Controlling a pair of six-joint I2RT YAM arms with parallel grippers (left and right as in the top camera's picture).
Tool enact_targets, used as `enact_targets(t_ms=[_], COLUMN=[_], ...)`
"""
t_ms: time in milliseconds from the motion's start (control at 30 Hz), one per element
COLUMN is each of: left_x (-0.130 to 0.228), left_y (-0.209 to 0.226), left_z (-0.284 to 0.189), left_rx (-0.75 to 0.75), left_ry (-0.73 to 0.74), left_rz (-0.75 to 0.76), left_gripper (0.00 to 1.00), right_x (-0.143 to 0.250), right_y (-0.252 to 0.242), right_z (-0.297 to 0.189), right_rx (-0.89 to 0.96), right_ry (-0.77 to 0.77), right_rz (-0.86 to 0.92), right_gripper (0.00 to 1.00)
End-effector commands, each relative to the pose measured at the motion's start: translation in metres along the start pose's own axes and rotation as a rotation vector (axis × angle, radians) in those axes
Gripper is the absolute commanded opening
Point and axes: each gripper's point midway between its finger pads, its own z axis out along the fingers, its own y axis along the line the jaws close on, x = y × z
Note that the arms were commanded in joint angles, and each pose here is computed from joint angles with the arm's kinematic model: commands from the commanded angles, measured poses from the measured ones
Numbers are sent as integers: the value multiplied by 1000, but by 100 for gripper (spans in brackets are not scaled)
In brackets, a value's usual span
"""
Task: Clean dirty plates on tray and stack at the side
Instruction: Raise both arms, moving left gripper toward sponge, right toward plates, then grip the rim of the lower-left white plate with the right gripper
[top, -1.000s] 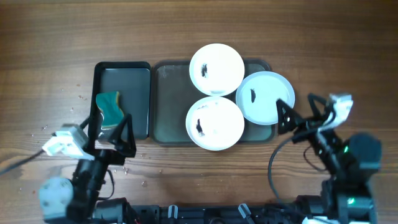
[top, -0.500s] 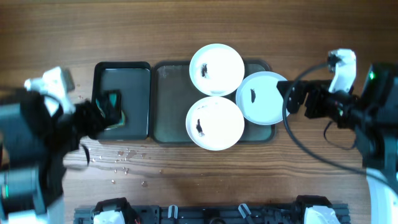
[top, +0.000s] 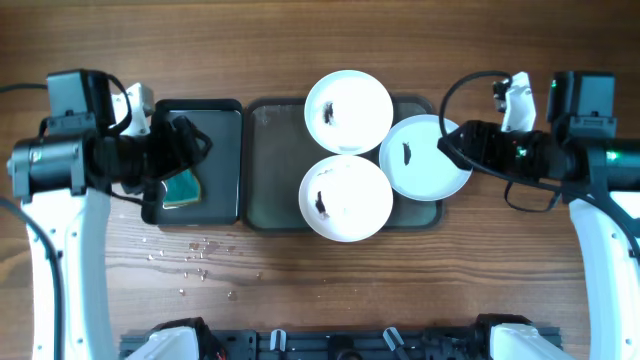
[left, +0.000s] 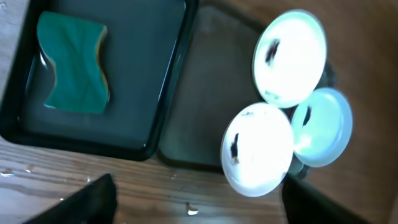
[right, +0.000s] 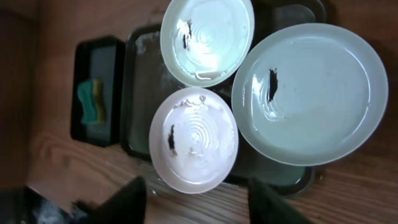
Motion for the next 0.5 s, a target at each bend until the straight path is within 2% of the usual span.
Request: enact_targets(t_ms=[0, 33, 133, 233, 267, 333, 433, 467], left_x=[0, 0, 0, 0, 0, 0, 0, 0], left_y=[-2, -1, -1, -1, -1, -1, -1, -1], left_z=[8, 9, 10, 10, 10, 10, 10, 10], left_rx=[9, 8, 6, 6, 6, 5, 5, 6], left_ry=[39, 45, 50, 49, 49, 49, 49, 49], left_rz=[5, 2, 0, 1, 1, 1, 1, 1], left_gripper=[65, 64, 52, 45, 39, 27, 18, 17], right_x=[7, 11, 26, 39, 44, 51, 60, 61], right_y=[3, 3, 6, 9, 9, 5, -3, -6], right_z=[11, 15, 34, 52, 58, 68, 81, 84], right_rx=[52, 73, 98, 85, 84, 85, 88, 92], right_ry=[36, 46, 86, 119, 126, 136, 145, 144], right_rz=[-26, -24, -36, -37, -19, 29, 63, 66], right_gripper=[41, 41, 43, 65, 72, 91, 95, 86])
